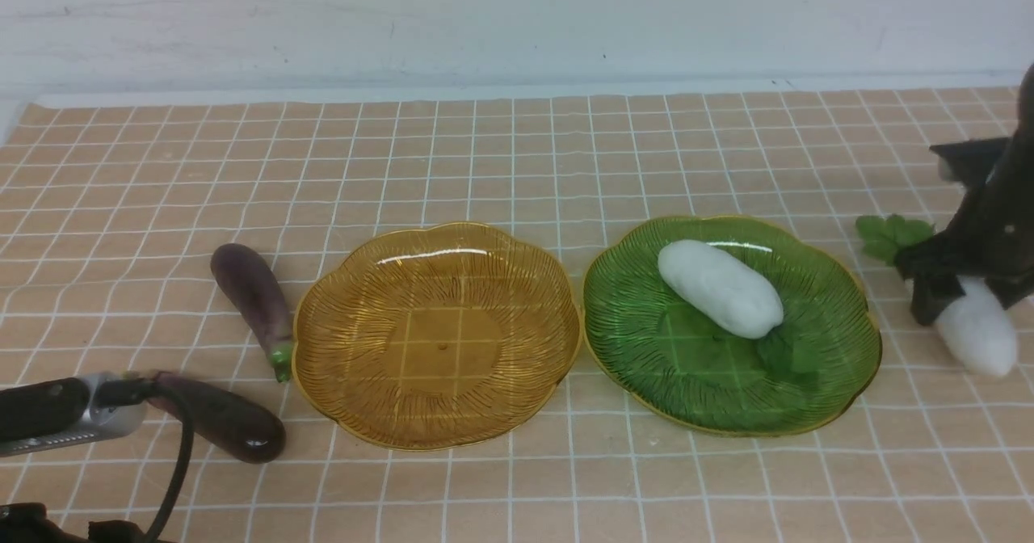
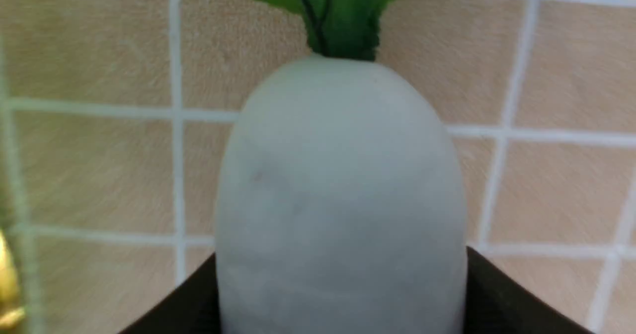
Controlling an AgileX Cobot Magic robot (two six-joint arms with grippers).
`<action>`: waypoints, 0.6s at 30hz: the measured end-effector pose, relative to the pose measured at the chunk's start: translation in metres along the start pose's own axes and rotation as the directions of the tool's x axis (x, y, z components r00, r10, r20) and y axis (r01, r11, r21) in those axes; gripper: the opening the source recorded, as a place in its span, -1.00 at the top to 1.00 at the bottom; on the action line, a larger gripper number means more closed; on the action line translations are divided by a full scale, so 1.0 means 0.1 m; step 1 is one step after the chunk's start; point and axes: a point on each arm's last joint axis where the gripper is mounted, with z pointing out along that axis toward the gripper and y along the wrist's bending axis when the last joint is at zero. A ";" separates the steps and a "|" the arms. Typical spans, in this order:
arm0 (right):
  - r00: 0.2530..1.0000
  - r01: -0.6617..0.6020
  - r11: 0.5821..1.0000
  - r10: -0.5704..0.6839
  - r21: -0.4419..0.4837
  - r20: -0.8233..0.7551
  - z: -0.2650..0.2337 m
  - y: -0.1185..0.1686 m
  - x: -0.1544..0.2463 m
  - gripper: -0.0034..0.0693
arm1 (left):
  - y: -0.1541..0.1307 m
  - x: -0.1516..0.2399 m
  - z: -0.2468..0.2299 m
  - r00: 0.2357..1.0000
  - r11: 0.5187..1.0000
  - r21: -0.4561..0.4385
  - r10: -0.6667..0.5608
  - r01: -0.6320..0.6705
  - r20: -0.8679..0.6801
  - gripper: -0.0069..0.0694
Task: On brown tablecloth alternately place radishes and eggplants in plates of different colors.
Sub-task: 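Place the white radish on the plate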
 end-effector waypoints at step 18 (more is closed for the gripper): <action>0.943 0.324 0.906 -0.285 -0.272 0.175 -0.85 1.91 0.01 -0.38 | 0.00 0.01 0.00 1.000 1.000 -0.002 -0.003 0.003 -0.011 0.03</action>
